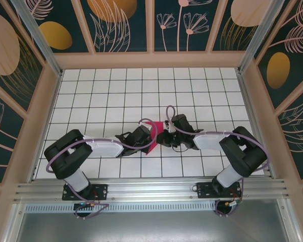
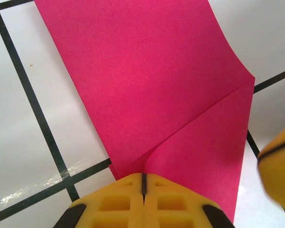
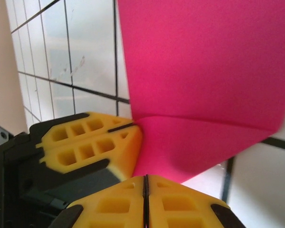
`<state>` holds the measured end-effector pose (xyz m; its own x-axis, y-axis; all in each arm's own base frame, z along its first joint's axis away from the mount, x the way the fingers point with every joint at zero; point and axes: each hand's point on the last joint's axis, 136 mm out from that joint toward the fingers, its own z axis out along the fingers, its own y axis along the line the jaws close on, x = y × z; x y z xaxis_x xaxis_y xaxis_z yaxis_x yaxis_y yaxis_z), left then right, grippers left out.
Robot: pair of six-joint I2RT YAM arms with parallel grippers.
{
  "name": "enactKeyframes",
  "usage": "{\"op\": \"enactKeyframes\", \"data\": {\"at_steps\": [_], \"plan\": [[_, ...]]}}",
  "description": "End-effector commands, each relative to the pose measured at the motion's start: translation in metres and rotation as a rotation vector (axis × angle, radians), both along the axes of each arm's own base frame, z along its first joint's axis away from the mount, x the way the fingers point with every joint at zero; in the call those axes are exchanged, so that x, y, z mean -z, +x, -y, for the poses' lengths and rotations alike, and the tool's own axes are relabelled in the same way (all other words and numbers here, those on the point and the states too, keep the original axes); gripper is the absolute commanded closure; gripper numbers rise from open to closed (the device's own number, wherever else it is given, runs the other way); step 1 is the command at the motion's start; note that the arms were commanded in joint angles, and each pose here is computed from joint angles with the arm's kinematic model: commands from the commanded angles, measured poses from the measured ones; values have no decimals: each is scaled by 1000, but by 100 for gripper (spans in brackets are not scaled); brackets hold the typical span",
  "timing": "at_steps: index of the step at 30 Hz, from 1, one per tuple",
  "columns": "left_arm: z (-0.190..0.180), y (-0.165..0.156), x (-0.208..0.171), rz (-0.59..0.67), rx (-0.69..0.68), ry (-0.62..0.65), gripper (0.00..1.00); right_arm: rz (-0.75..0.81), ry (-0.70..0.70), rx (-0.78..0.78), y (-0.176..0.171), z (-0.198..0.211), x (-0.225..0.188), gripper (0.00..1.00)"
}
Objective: Fold a paper plane with a square sheet of paper (pick it up from the middle)
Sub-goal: Third fold the triangle at the center of the table.
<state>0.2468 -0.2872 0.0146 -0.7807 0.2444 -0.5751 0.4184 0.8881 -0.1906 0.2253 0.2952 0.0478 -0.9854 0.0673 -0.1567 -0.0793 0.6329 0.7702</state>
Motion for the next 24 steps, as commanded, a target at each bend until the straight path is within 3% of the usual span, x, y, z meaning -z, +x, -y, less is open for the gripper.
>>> {"op": "enactKeyframes", "data": {"at_steps": [1,15,24], "plan": [[-9,-7,14,-45,14,57,100,-8,48,-4,-2,-10,0,88],[-14,-7,22,-49,3,90,100,-50,-37,5,-4,-5,39,88],[-15,-8,25,-53,11,91,100,23,35,16,-10,-4,2,87]]}}
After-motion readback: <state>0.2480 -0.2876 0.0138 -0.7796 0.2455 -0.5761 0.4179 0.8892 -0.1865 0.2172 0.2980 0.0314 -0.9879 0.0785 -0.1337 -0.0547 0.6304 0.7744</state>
